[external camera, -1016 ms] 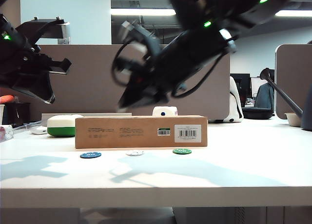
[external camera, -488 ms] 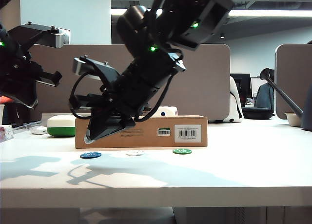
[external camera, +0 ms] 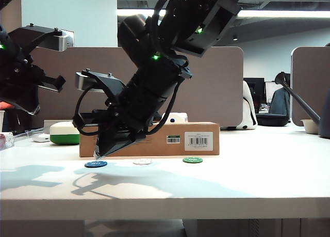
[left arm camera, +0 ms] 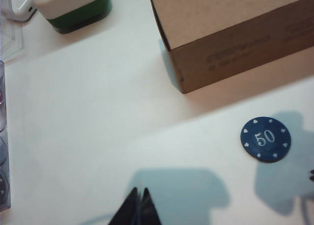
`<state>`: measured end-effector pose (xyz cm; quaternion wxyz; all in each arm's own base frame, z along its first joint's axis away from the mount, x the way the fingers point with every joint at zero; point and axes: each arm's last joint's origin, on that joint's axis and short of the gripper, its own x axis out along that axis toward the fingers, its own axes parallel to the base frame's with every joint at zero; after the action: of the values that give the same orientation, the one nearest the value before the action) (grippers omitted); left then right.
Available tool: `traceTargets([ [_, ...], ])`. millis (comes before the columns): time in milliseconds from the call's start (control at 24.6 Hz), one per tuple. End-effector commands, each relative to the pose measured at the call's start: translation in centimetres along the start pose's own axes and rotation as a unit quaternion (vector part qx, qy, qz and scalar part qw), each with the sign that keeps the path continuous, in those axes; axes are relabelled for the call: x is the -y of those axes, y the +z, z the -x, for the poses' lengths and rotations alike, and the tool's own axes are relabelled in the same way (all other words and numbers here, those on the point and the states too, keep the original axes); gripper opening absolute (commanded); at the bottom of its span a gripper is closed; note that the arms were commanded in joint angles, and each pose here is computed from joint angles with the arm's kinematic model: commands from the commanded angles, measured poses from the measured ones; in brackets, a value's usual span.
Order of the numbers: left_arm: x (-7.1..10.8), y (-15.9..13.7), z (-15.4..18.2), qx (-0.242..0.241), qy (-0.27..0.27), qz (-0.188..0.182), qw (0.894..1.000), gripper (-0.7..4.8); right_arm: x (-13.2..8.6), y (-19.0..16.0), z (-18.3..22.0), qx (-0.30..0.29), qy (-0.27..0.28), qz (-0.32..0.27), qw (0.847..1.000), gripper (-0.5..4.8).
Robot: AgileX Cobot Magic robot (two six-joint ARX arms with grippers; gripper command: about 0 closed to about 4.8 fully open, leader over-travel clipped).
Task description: Push the chip with the highest value in the row forward next to the rectangular box.
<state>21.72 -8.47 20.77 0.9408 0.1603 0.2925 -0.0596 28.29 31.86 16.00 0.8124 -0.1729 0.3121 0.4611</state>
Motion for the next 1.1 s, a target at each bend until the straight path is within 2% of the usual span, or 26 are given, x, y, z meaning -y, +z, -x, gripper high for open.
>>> traceTargets([
  [41, -0.1, 0.3, 0.1, 0.007, 0.004, 0.001, 1.000, -0.05, 0.0, 0.5, 0.0, 0.017, -0.002, 0.005, 1.000, -0.05],
  [163, -0.1, 0.3, 0.1, 0.006, 0.004, 0.000, 1.000, -0.05, 0.1, 0.8, -0.1, 0.016, 0.001, 0.005, 1.000, -0.05],
  [366, -0.4, 0.2, 0.1, 0.001, 0.048, 0.001, 0.999, -0.05, 0.3, 0.8, -1.5, 0.003, 0.004, 0.003, 1.000, -0.05],
  [894, -0.3, 0.2, 0.1, -0.004, 0.047, -0.001, 0.999, -0.05, 0.5, 0.8, -2.2, 0.002, 0.003, 0.002, 1.000, -0.05],
  [1097, -0.1, -0.2, 0.1, -0.019, 0.017, -0.004, 1.000, -0.05, 0.5, 0.8, -2.4, 0.000, 0.003, 0.002, 1.000, -0.05],
])
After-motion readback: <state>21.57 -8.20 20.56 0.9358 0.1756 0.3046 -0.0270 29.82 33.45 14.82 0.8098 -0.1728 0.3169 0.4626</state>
